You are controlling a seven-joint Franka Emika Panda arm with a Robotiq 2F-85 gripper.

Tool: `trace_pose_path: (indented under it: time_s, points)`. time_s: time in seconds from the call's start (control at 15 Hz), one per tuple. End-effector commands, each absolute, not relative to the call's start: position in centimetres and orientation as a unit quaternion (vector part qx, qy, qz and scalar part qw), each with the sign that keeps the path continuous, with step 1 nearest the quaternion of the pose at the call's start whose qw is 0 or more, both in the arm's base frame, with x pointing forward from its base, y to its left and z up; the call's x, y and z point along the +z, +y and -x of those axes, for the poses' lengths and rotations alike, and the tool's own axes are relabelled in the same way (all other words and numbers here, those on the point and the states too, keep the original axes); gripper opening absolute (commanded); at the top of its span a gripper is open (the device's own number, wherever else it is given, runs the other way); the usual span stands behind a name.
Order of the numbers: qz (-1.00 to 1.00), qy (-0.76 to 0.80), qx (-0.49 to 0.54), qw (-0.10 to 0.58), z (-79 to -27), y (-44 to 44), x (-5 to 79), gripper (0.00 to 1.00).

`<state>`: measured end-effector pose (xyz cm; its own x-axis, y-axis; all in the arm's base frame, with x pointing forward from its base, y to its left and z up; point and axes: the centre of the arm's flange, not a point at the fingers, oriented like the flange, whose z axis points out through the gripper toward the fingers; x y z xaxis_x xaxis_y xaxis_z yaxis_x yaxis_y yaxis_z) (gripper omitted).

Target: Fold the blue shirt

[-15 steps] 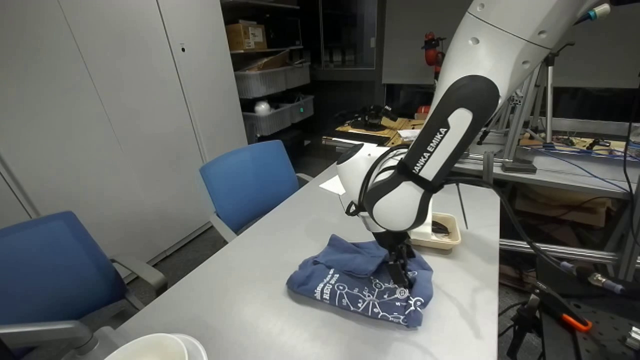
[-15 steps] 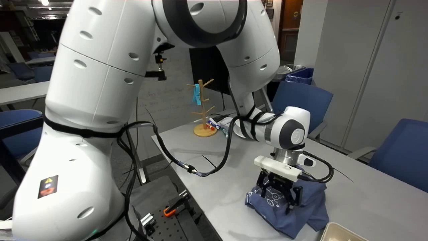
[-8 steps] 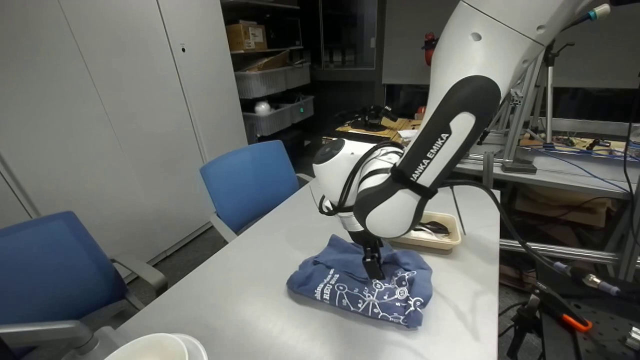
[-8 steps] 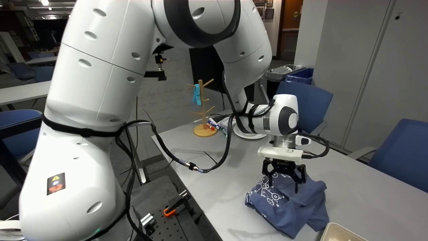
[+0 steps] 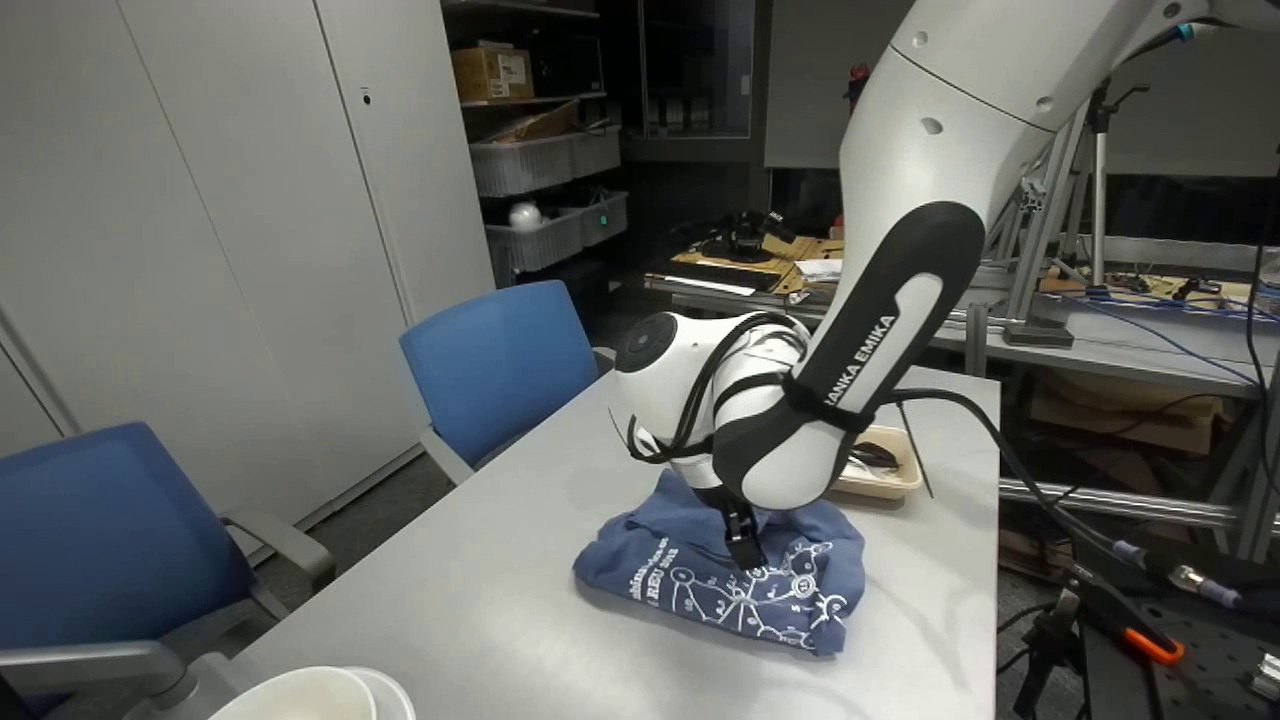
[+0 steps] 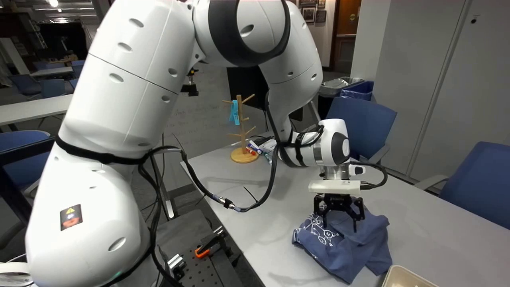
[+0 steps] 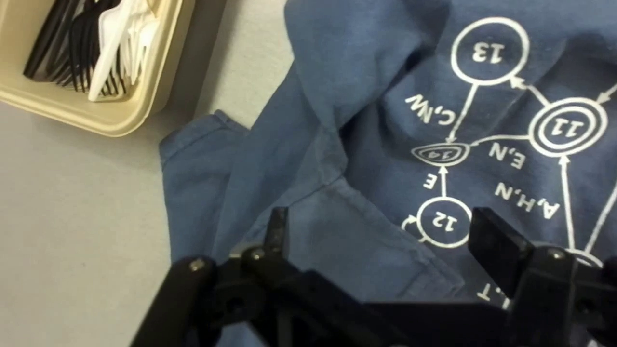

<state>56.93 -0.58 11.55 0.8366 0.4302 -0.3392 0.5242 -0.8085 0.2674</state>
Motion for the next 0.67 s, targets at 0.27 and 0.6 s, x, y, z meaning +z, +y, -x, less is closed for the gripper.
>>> trace_pose_path:
  time_s: [0.27, 0.6]
  points:
    - [-0.926, 0.282, -0.102, 0.231, -58.29, -0.33, 9.73, 0.51]
    - [-0.925, 0.279, -0.095, 0.239, -58.69, 0.09, 9.84, 0.11]
